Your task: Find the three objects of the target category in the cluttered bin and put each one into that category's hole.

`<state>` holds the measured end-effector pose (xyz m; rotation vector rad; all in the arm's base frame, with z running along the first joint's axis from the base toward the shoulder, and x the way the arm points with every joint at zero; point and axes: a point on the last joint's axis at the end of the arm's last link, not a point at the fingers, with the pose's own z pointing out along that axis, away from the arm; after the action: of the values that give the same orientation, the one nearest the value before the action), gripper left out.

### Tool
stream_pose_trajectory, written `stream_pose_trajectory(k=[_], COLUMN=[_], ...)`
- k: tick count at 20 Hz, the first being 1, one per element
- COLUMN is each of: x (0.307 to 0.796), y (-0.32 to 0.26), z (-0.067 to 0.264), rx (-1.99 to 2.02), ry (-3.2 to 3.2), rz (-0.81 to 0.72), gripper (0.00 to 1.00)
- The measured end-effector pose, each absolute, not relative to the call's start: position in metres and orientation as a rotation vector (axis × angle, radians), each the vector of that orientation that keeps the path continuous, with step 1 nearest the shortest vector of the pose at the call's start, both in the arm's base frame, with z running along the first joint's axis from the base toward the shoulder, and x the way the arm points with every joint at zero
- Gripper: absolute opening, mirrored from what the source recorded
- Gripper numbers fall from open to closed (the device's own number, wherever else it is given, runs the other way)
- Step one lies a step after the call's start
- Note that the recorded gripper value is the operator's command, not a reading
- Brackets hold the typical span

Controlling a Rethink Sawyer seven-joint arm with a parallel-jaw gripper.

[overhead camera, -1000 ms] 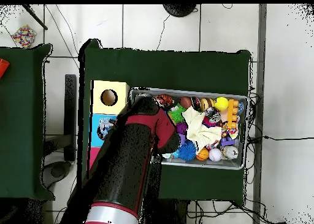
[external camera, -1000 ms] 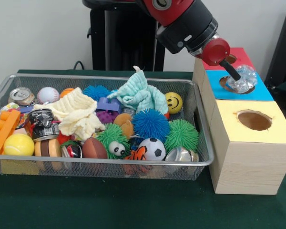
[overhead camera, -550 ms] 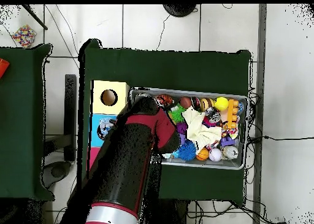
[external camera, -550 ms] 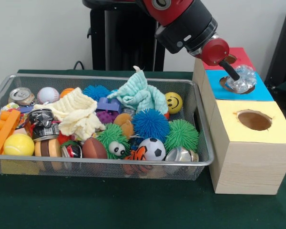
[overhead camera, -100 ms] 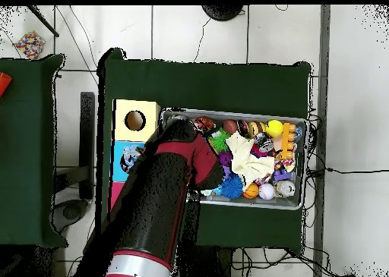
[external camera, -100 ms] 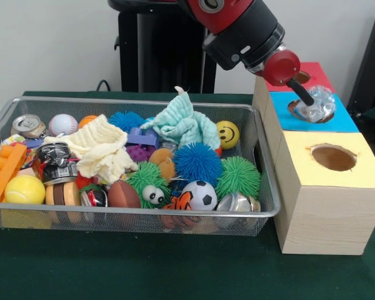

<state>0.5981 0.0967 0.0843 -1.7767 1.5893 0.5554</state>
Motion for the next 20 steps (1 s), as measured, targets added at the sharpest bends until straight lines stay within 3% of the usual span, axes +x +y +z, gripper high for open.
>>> stream_pose_trajectory(k=[20], x=[0.5922], y=[0.0935], z=[0.0826], rx=[-1.847], ry=[1.577], rz=[0.572], gripper=[1.00])
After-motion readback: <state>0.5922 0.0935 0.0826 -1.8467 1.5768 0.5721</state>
